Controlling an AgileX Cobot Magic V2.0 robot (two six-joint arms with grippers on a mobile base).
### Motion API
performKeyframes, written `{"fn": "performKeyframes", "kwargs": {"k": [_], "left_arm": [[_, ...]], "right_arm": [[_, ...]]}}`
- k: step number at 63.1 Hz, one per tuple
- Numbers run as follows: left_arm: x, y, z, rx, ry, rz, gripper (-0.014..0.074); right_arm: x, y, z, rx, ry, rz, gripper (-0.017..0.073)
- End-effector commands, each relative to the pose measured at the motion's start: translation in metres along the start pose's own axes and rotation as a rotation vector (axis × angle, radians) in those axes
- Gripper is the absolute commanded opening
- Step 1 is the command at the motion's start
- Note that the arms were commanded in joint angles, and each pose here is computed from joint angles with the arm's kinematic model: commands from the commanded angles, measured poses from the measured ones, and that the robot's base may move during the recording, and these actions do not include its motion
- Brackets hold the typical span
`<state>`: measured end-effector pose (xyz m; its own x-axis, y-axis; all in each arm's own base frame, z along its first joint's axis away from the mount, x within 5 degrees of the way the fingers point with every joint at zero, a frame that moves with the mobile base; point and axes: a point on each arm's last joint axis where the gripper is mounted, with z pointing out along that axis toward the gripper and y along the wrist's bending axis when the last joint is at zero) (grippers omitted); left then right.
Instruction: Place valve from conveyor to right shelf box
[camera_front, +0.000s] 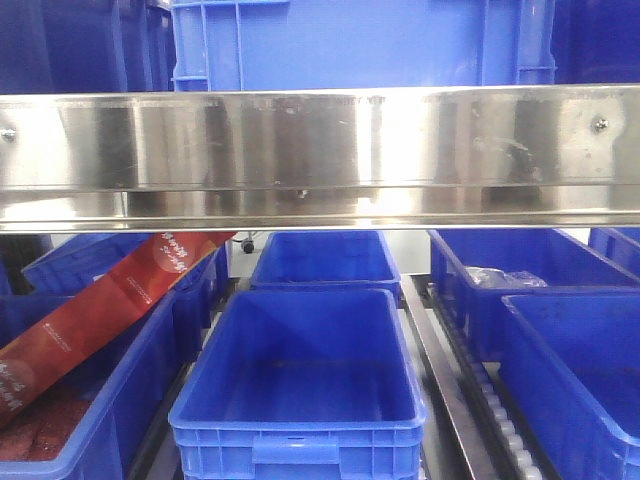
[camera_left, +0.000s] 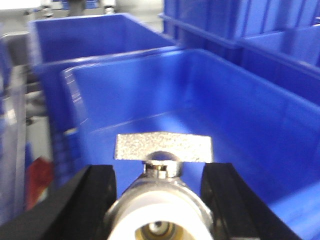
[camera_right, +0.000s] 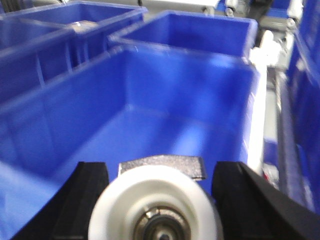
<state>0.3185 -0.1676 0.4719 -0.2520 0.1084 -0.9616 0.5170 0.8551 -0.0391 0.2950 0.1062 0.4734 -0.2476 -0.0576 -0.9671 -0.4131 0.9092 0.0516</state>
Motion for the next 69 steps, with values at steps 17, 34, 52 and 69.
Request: {"fn": "performKeyframes", "kwargs": {"k": [17, 34, 52, 69], "left_arm": [[0.011, -0.017, 0.077, 0.049, -0.015, -0.009, -0.0111], [0.024, -0.015, 0.094, 0.043, 0.024, -0.002, -0.0021], [0.023, -0.015, 0.096, 0.039, -0.003, -0.003, 0.0348], [0.023, -0.015, 0.096, 0.039, -0.003, -0.003, 0.0361]], "right_arm": [[0.002, -0.009, 0.071, 0.008, -0.036, 0.027, -0.0161], [0.019, -0.013, 0.096, 0.014, 0.009, 0.034, -0.0161], [0.019, -0.013, 0.099, 0.019, -0.006, 0.035, 0.0262], [0.017, -0.014, 0.099, 0.025, -0.031, 0.034, 0.0435]]}}
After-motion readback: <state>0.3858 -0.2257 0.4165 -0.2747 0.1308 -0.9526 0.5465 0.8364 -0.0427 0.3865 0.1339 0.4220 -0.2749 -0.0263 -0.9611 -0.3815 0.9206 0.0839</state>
